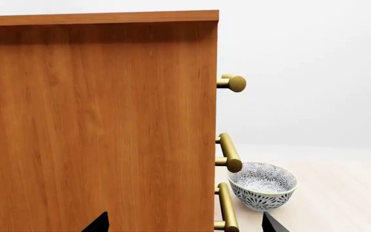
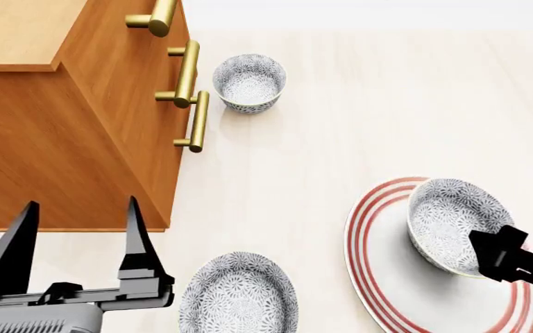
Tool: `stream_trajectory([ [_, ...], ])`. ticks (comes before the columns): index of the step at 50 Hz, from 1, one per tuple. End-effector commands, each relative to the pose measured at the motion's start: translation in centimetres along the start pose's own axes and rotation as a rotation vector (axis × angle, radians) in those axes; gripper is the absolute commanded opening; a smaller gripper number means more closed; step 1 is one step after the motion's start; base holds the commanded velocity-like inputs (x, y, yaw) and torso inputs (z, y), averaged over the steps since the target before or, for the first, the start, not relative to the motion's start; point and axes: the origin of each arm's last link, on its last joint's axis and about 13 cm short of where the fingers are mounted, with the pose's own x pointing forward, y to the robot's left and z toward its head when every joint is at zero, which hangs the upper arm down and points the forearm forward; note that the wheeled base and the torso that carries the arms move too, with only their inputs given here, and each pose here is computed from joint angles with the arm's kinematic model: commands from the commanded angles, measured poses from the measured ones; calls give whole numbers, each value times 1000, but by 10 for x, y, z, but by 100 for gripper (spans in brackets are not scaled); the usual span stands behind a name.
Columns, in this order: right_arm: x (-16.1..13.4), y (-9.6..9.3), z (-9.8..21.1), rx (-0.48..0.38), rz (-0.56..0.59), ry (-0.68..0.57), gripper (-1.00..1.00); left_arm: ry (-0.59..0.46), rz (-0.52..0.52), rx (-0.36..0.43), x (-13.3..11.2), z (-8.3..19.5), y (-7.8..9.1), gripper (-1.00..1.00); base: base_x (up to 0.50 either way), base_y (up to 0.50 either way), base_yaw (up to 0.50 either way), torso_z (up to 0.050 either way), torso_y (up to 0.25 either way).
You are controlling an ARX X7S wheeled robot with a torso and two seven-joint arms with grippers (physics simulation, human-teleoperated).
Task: Put the bowl in the middle on the plate.
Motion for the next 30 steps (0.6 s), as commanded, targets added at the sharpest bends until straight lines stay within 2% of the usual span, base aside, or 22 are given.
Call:
stream_trajectory([
  [1,-2,1,1,1,1,-10,100,1,0,0,0,0,0,100,0,0,0,0,0],
  [12,-12,12,11,-4,26,-156,100,0,0,0,0,0,0,100,0,0,0,0,0],
  [17,-20,19,15,-63,20,-256,100,0,0,1,0,0,0,100,0,0,0,0,0],
  [20,-24,23,16,-38,65,-301,100,-1,1,1,0,0,0,100,0,0,0,0,0],
  [23,-26,26,15,-31,68,-368,100,0,1,1,0,-1,0,100,0,0,0,0,0],
  [30,-23,28,13,-112,-4,-611,100,-5,6,-2,0,0,1,100,0,0,0,0,0],
])
